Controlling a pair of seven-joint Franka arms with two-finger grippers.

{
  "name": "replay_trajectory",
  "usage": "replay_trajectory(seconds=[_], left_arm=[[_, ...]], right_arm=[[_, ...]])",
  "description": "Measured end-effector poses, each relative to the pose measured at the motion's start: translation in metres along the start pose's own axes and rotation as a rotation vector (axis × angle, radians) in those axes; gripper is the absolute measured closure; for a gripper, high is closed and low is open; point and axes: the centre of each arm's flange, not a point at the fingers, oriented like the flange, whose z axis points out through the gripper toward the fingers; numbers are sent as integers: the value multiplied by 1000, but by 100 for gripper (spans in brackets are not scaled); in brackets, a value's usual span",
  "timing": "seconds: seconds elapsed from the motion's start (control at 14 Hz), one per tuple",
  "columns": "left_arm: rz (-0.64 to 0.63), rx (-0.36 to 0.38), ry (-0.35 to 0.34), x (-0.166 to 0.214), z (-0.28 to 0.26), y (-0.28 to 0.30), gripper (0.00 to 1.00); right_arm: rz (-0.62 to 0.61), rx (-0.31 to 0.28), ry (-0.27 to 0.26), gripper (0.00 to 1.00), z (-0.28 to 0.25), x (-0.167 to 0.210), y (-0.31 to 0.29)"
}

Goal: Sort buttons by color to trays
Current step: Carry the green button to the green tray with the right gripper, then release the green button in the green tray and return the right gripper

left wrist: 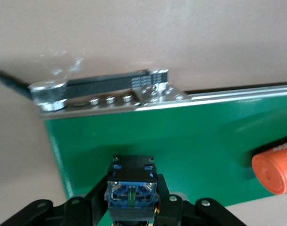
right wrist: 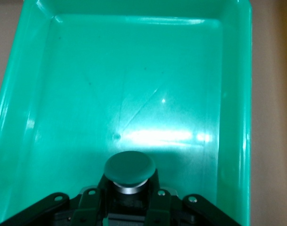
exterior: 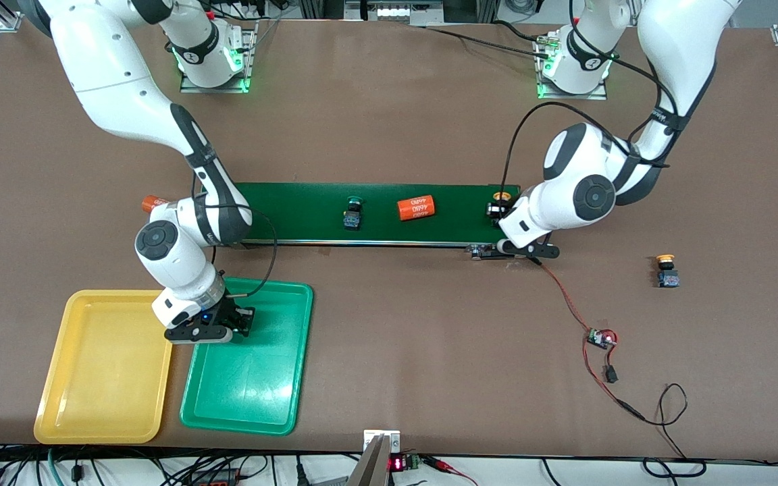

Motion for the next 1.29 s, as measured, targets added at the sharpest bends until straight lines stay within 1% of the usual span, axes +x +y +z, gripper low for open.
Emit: replay_trajectory(seconds=[0.07,0.14,0.29,0.36,0.5,0.57,0.64,0.72,0.79,0.93,1.0,1.15,1.29], left_arm=[[-1,-4,11,2,0,0,58],[-2,-6,13,2,0,-1,53],[-3,-6,16,3,-1,-1,37],[-3,-6,21,3,-4,-1,26],[-5,1,32,2,-19,-2,9],[-11,10,35,0,-32,-5,1],[-24,21,38,-2,-47,-12,0],[-48,33,42,-3,-61,-24,0],[-84,44,49,-2,-75,-43,0],[-175,59,69,5,-95,-96,0],[-215,78,78,8,-100,-127,0],[-279,150,88,11,-105,-189,0],[-288,249,110,14,-104,-234,0]], right_arm=[[0,0,3,67,2,1,0],[0,1,6,62,1,2,0],[-1,2,10,43,0,4,-2],[-1,3,11,34,0,4,-2],[-8,7,19,16,-4,6,-8],[-15,11,25,4,-10,8,-14],[-24,12,22,0,-19,10,-21],[-35,6,-2,0,-33,11,-29],[-47,-8,-41,0,-53,10,-37],[-44,-37,-113,0,-108,5,-49],[-41,-47,-139,0,-137,1,-50],[-36,-66,-189,0,-187,-10,-44],[-40,-76,-236,0,-221,-27,-43]])
